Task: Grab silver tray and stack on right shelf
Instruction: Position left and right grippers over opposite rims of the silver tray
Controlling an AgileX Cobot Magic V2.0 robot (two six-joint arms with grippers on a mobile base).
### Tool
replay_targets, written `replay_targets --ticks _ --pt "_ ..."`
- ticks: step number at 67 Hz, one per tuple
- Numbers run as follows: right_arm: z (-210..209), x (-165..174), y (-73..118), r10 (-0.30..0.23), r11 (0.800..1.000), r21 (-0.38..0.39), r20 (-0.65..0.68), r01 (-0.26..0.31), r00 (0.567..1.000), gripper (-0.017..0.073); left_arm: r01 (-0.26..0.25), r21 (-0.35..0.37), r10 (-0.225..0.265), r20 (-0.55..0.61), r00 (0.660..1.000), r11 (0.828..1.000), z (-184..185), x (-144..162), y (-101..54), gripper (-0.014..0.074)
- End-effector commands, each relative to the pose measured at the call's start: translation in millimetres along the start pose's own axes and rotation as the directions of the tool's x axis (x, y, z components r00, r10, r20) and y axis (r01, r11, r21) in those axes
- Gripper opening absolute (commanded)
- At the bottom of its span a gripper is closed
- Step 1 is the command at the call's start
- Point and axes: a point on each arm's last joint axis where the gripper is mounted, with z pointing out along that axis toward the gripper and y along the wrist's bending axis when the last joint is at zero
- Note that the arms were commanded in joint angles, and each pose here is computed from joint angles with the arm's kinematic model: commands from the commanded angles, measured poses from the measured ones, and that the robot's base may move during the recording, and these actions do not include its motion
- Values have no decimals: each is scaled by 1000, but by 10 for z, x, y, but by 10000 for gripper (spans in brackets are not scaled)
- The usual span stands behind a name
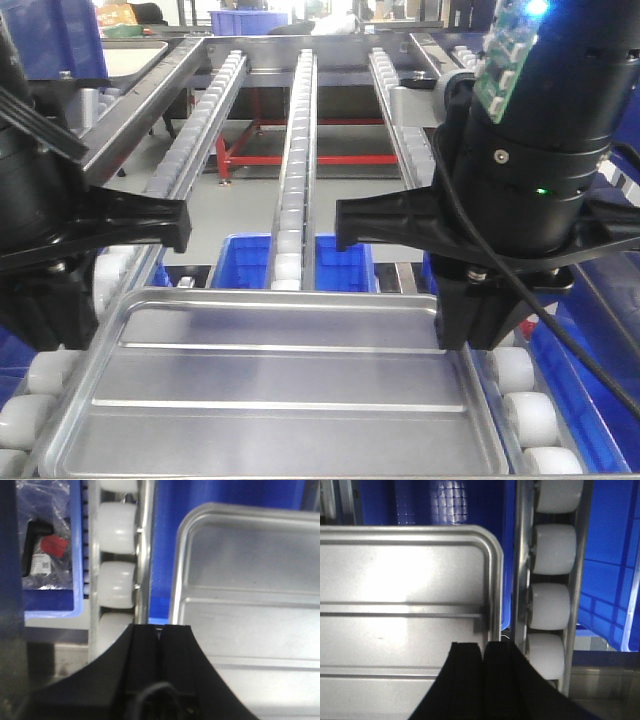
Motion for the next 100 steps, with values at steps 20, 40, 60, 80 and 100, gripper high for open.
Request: replay_targets --ticks 20,40,60,80,100 --pt "-165 -80 31 4 1000 -31 45 -3 999 78 12 91 -18 71 997 996 -150 -81 -103 -92" --pt "-165 -77 27 4 1000 -25 41 -3 999 81 -55 64 50 80 996 996 -159 -51 -124 -92" --pt "-165 -75 25 4 1000 -23 40 -3 999 81 -50 66 45 84 995 997 -157 -62 -116 -90" --pt "-165 -75 25 4 1000 -23 40 -3 999 81 -36 57 33 56 998 998 -112 -45 -122 243" --pt "-164 -59 2 4 1000 1 22 -4 1000 554 -21 71 17 48 999 997 -100 -40 -138 318"
